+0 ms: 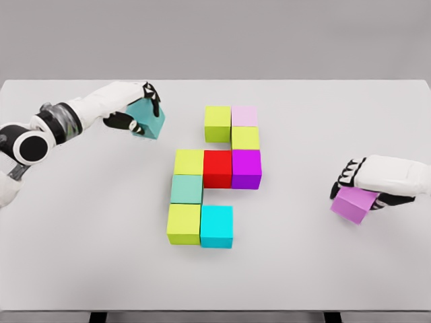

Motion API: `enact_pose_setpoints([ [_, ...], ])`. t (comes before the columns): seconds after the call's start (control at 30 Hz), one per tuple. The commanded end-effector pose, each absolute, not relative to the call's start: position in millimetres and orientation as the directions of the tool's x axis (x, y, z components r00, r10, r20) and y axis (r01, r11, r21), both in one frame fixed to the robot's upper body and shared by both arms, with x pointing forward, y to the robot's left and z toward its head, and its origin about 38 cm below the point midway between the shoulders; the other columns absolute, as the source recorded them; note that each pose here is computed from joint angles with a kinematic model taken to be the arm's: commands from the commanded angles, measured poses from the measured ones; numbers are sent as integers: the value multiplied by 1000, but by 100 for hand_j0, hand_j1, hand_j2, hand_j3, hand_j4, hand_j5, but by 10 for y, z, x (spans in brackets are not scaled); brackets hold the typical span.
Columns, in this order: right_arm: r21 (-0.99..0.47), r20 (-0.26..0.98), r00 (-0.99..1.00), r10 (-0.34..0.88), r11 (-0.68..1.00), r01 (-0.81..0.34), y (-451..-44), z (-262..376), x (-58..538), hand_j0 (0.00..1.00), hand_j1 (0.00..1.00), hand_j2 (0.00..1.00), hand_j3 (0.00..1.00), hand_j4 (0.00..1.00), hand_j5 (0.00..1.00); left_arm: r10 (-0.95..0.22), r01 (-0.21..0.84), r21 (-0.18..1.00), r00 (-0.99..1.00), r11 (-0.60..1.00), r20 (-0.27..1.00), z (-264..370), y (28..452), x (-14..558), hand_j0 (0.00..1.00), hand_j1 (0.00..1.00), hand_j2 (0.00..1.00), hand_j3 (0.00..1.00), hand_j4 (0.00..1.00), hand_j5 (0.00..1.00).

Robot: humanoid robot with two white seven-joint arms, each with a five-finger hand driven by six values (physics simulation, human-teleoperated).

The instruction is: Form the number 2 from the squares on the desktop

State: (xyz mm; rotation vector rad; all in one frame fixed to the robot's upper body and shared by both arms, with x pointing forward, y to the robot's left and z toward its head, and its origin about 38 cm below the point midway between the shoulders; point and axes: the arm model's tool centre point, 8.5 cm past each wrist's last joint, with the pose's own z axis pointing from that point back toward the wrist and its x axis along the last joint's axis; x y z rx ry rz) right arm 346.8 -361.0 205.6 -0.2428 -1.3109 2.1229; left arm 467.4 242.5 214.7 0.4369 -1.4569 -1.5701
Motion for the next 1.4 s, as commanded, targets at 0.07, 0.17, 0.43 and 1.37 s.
enact_pose_setpoints([
  [0.07, -863, 171, -803, 570, -307, -401, -3483, 2060, 3503, 56, 56, 56, 56, 56, 56, -791, 420, 898, -501, 132, 351, 1905, 2206, 4769, 36, 36, 36, 36, 36, 36],
  [0.17, -861, 170, -816, 552, -320, -396, -3394, 2068, 3535, 56, 56, 56, 56, 56, 56, -784, 420, 898, -509, 133, 354, 1926, 2096, 4834, 36, 36, 36, 36, 36, 36],
  [0.43, -865, 177, -855, 487, -338, -371, -3058, 2067, 3640, 56, 56, 56, 56, 56, 56, -792, 455, 873, -463, 173, 398, 1808, 1794, 5002, 36, 36, 36, 36, 36, 36],
  [1.37, -837, 242, -924, 297, -417, -354, -2240, 1805, 3621, 56, 56, 56, 56, 56, 56, -797, 463, 863, -434, 204, 421, 1733, 1659, 5136, 37, 37, 37, 37, 37, 37],
])
